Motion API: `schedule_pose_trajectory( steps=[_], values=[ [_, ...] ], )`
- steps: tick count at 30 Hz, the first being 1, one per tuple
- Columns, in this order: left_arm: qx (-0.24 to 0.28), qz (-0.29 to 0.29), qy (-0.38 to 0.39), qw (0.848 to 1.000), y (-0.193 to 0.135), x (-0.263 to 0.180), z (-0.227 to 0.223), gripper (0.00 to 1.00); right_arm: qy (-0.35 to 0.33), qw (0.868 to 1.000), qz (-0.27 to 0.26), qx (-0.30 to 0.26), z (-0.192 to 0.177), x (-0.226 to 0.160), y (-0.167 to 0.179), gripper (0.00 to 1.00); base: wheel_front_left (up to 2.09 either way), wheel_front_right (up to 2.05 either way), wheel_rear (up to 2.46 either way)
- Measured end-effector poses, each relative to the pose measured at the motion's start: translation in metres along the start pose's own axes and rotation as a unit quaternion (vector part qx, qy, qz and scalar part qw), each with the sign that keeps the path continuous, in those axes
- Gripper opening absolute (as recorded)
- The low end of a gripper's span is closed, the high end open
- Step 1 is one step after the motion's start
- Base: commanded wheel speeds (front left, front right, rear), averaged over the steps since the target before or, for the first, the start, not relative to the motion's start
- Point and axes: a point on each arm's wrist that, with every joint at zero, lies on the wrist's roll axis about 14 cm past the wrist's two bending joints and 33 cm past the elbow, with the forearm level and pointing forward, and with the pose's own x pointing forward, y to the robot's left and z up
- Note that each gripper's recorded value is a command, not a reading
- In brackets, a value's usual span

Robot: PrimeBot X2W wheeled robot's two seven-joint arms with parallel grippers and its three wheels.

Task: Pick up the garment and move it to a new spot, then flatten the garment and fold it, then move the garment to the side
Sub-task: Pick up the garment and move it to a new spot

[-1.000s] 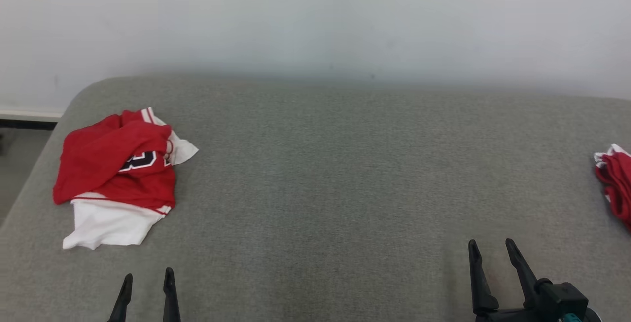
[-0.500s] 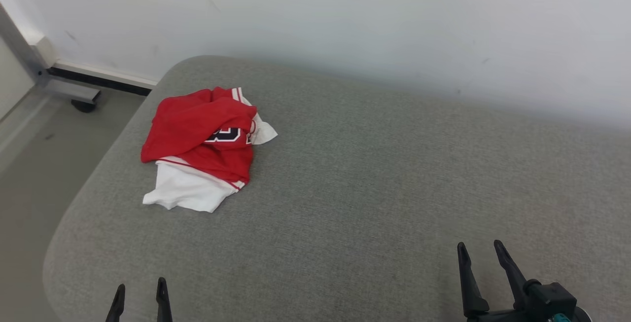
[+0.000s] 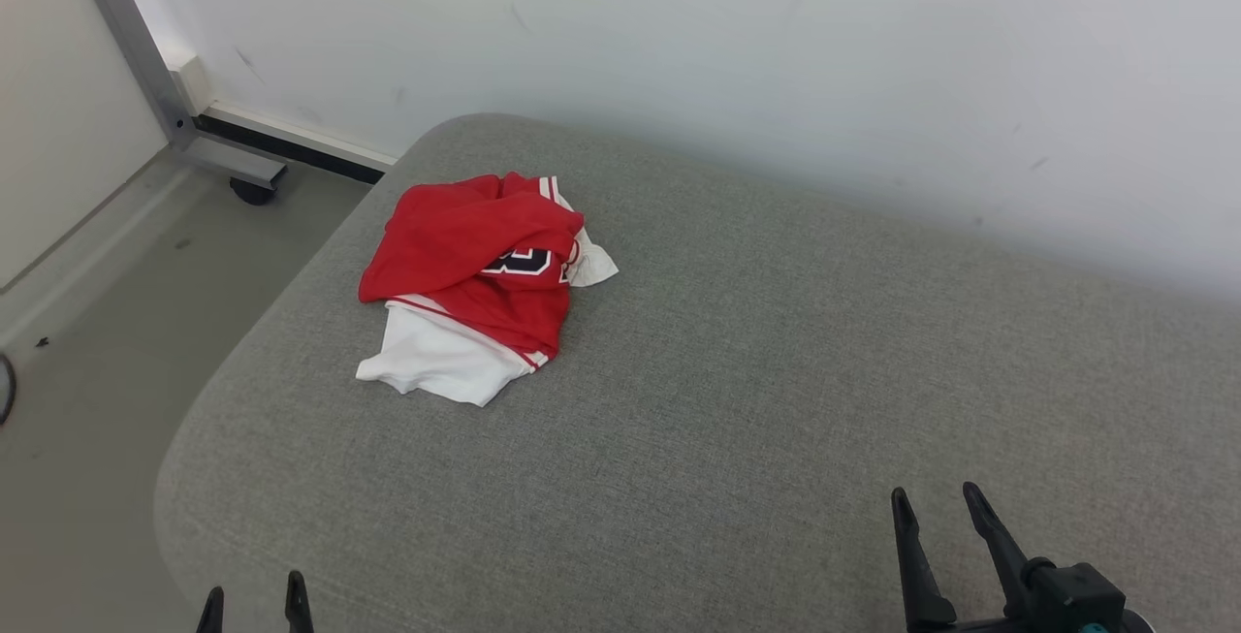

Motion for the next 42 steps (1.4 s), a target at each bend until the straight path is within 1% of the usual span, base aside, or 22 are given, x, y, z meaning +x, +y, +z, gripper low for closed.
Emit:
schedule_pose_trajectory(
  steps=[6,9,12,16,18,20,26,27,28,32,34,35,38,41,42],
  values=[
    [-0.004,0.0,0.01,1.0,-0.002,0.001,-0.006,1.0,0.003,1.0,0.003,-0.004,0.0,0.001,0.0,1.0,0.0,0.0,0.0],
    [-0.011,-0.012,0.017,1.0,-0.011,0.008,-0.01,1.0,0.006,1.0,0.003,-0.002,-0.002,0.002,0.0,1.0,0.0,0.0,0.0],
    [-0.013,-0.028,0.016,0.999,-0.023,0.025,-0.007,1.0,0.011,1.0,0.001,-0.003,-0.004,0.003,-0.004,1.0,0.0,0.0,0.0],
    [-0.003,-0.052,0.023,0.998,-0.039,0.061,-0.004,1.0,0.009,1.0,0.006,-0.017,-0.001,0.012,-0.01,1.0,0.0,0.0,0.0],
    [-0.008,-0.055,0.03,0.998,-0.044,0.085,0.001,1.0,0.013,1.0,0.006,-0.023,-0.002,0.016,-0.015,1.0,0.0,0.0,0.0],
    [-0.003,-0.06,0.03,0.998,-0.05,0.112,0.011,1.0,0.016,1.0,0.005,-0.026,-0.003,0.02,-0.02,1.0,0.0,0.0,0.0],
    [-0.041,-0.059,0.07,0.995,-0.07,0.186,0.026,1.0,0.031,0.999,0.009,-0.033,-0.011,0.031,-0.033,1.0,0.0,0.0,0.0],
    [-0.037,-0.061,0.072,0.995,-0.074,0.197,0.03,1.0,0.033,0.999,0.008,-0.033,-0.013,0.032,-0.036,1.0,0.0,0.0,0.0],
    [-0.044,-0.062,0.075,0.994,-0.078,0.208,0.032,1.0,0.035,0.999,0.005,-0.034,-0.014,0.032,-0.04,1.0,0.0,0.0,0.0],
    [-0.065,-0.069,0.129,0.987,-0.1,0.24,0.016,1.0,0.05,0.998,-0.01,-0.036,-0.024,0.029,-0.058,1.0,0.0,0.0,0.0],
    [-0.083,-0.072,0.175,0.978,-0.115,0.256,-0.003,1.0,0.063,0.997,-0.026,-0.034,-0.033,0.024,-0.07,1.0,0.0,0.0,0.0],
    [-0.083,-0.072,0.175,0.978,-0.115,0.256,-0.003,1.0,0.063,0.997,-0.026,-0.034,-0.033,0.024,-0.07,1.0,0.0,0.0,0.0],
    [-0.101,-0.073,0.21,0.97,-0.127,0.272,-0.019,1.0,0.075,0.996,-0.043,-0.033,-0.041,0.017,-0.082,1.0,0.0,0.0,0.0],
    [-0.118,-0.073,0.244,0.96,-0.139,0.281,-0.04,1.0,0.085,0.994,-0.055,-0.031,-0.049,0.011,-0.091,1.0,0.0,0.0,0.0],
    [-0.128,-0.072,0.263,0.954,-0.143,0.281,-0.051,1.0,0.089,0.994,-0.059,-0.03,-0.052,0.009,-0.093,1.0,0.0,0.0,0.0]
  ],
)
